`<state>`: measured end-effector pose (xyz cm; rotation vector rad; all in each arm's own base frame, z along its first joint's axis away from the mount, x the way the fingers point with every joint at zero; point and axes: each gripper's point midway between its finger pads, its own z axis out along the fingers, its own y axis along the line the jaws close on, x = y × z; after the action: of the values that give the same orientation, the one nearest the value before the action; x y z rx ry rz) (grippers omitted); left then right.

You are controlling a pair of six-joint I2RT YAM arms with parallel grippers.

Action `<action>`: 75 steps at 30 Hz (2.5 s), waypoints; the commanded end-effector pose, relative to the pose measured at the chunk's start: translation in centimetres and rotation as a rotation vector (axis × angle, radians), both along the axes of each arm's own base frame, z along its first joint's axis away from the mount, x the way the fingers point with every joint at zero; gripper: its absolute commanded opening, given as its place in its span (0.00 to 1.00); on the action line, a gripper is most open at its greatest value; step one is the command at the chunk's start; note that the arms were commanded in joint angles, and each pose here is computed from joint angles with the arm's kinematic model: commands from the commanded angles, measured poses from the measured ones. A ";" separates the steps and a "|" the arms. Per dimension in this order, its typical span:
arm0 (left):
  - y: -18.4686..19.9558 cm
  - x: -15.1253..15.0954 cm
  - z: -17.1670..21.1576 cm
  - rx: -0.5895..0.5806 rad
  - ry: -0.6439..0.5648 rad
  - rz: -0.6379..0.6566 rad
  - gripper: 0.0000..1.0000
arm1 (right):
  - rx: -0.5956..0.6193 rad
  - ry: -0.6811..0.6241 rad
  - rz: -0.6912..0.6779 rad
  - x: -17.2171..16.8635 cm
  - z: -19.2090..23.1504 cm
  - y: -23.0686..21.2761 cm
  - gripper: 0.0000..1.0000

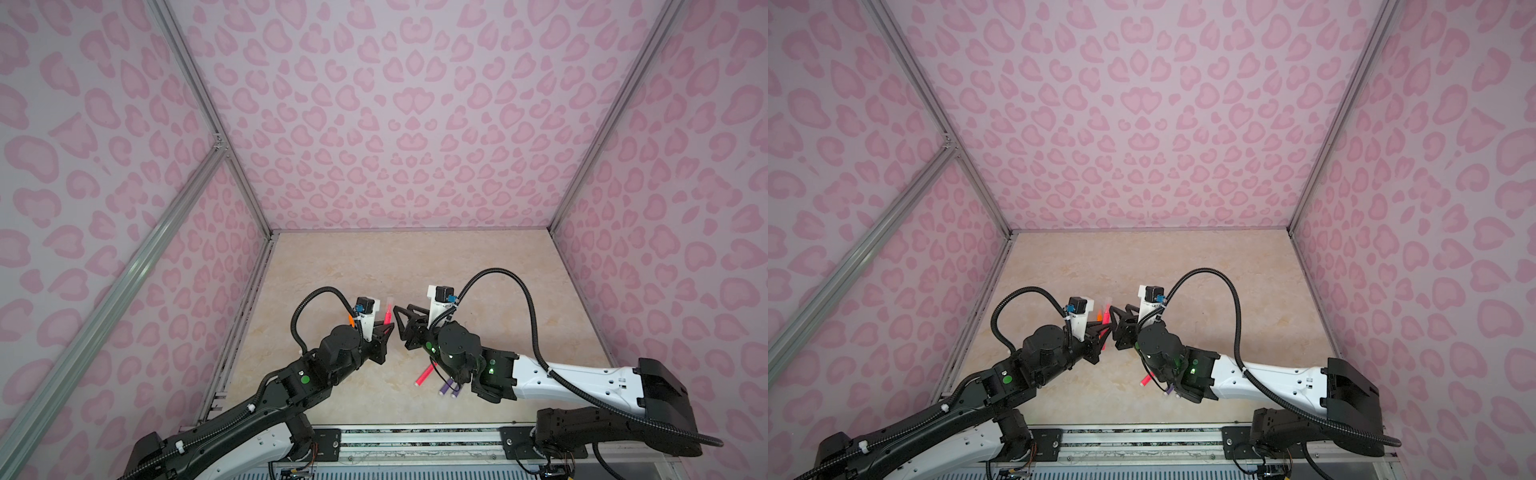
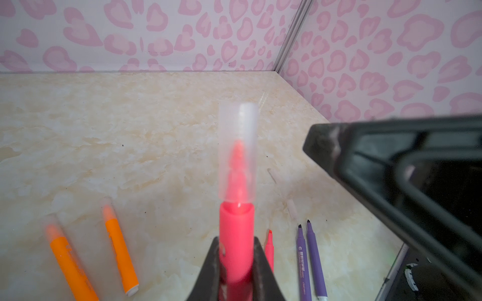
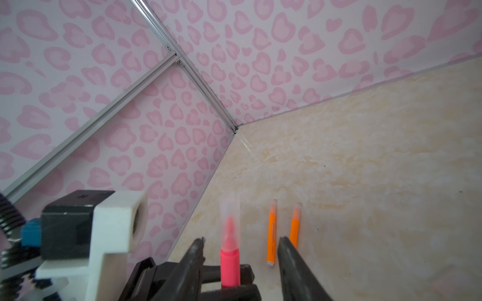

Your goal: Insert the pens into the pen caps

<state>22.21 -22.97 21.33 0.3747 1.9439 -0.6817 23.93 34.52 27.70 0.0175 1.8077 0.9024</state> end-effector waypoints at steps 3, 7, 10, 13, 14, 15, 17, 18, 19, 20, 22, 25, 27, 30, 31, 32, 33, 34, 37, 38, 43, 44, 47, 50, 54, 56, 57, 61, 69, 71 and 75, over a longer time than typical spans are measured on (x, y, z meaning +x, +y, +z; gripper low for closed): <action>-0.2 0.2 0.6 -0.014 -0.019 0.002 0.03 | -0.041 0.012 0.016 1.9 0.4 1.2 0.57; -0.1 0.2 0.6 -0.015 -0.020 0.002 0.03 | -0.081 0.026 0.023 3.0 0.4 2.4 0.58; -0.1 0.2 0.6 -0.015 -0.020 0.003 0.03 | -0.091 0.037 0.026 3.5 0.4 2.9 0.58; -0.2 0.2 0.5 -0.012 -0.017 0.001 0.03 | -0.103 0.042 0.026 3.7 0.1 3.3 0.54; -0.2 0.2 0.5 -0.012 -0.017 0.000 0.03 | -0.106 0.045 0.026 3.8 -0.1 3.4 0.53; -0.2 0.3 0.4 -0.011 -0.016 0.000 0.03 | -0.107 0.049 0.025 3.8 -0.2 3.4 0.52; -0.2 0.3 0.5 -0.012 -0.017 0.000 0.03 | -0.111 0.052 0.025 3.9 -0.3 3.5 0.49; -0.2 0.3 0.4 -0.011 -0.016 0.001 0.03 | -0.109 0.053 0.028 3.8 -0.4 3.6 0.47; -0.2 0.3 0.5 -0.012 -0.017 0.000 0.03 | -0.108 0.053 0.027 3.8 -0.4 3.6 0.46; -0.2 0.3 0.5 -0.012 -0.017 0.000 0.03 | -0.107 0.052 0.027 3.8 -0.4 3.6 0.44; -0.2 0.2 0.5 -0.012 -0.017 0.000 0.03 | -0.106 0.052 0.031 3.8 -0.4 3.6 0.37; -0.2 0.2 0.5 -0.013 -0.017 0.000 0.03 | -0.107 0.056 0.038 3.7 -0.6 3.8 0.26; -0.2 0.3 0.5 -0.014 -0.016 0.002 0.03 | -0.106 0.059 0.042 3.7 -0.8 3.8 0.19; -0.1 0.2 0.6 -0.017 -0.018 0.004 0.03 | -0.111 0.067 0.047 3.6 -1.2 3.9 0.12; -0.1 0.2 0.7 -0.020 -0.020 0.005 0.03 | -0.110 0.071 0.051 3.5 -1.3 3.9 0.11; 0.0 0.2 0.7 -0.022 -0.020 0.008 0.03 | -0.110 0.073 0.053 3.5 -1.5 3.9 0.10; 0.0 0.2 0.7 -0.022 -0.019 0.010 0.03 | -0.107 0.075 0.057 3.4 -1.6 3.8 0.09; 0.1 0.2 0.6 -0.024 -0.018 0.011 0.03 | -0.104 0.081 0.064 3.3 -1.9 3.8 0.08; 0.1 0.2 0.8 -0.039 -0.014 0.007 0.03 | -0.062 0.079 0.125 2.7 -1.9 4.2 0.05; 0.0 0.2 0.7 -0.049 -0.009 -0.002 0.03 | -0.048 0.082 0.147 2.5 -2.2 4.2 0.04; 0.1 0.1 0.9 -0.139 0.025 -0.051 0.03 | 0.025 0.072 0.196 2.0 -2.3 3.5 0.00; 0.1 0.1 1.0 -0.163 0.034 -0.063 0.03 | 0.034 0.065 0.203 1.8 -2.2 3.3 0.00; 0.0 0.0 1.2 -0.198 0.039 -0.097 0.03 | 0.052 0.052 0.244 1.3 -1.9 3.5 0.00; -0.5 -0.6 1.7 -0.224 0.031 -0.145 0.03 | 0.076 0.039 0.296 0.6 -1.6 3.9 0.00; -0.8 -1.0 2.0 -0.234 0.023 -0.178 0.03 | 0.077 0.023 0.308 0.4 -1.5 3.5 0.00; -1.0 -1.1 2.1 -0.227 0.018 -0.191 0.03 | 0.056 0.035 0.301 0.7 -1.8 3.5 0.00; -1.0 -1.1 2.1 -0.222 0.015 -0.195 0.03 | 0.045 0.049 0.300 1.0 -2.0 3.6 0.00; -1.3 -1.0 1.8 -0.183 0.019 -0.201 0.03 | -0.004 0.148 0.293 2.6 -3.2 3.9 0.00; 0.9 1.6 -0.4 -0.016 0.043 0.027 0.03 | -0.132 0.258 0.251 3.5 -4.9 3.6 0.00; 1.7 2.3 -0.9 0.027 0.054 0.094 0.03 | -0.169 0.269 0.237 3.6 -5.3 3.3 0.00; 2.0 2.8 -1.5 0.052 0.069 0.132 0.03 | -0.206 0.287 0.224 3.4 -6.1 3.2 0.00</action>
<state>23.14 -22.76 19.26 0.3750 2.0590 -0.6900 28.36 38.42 24.90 -0.1489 2.0709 1.0005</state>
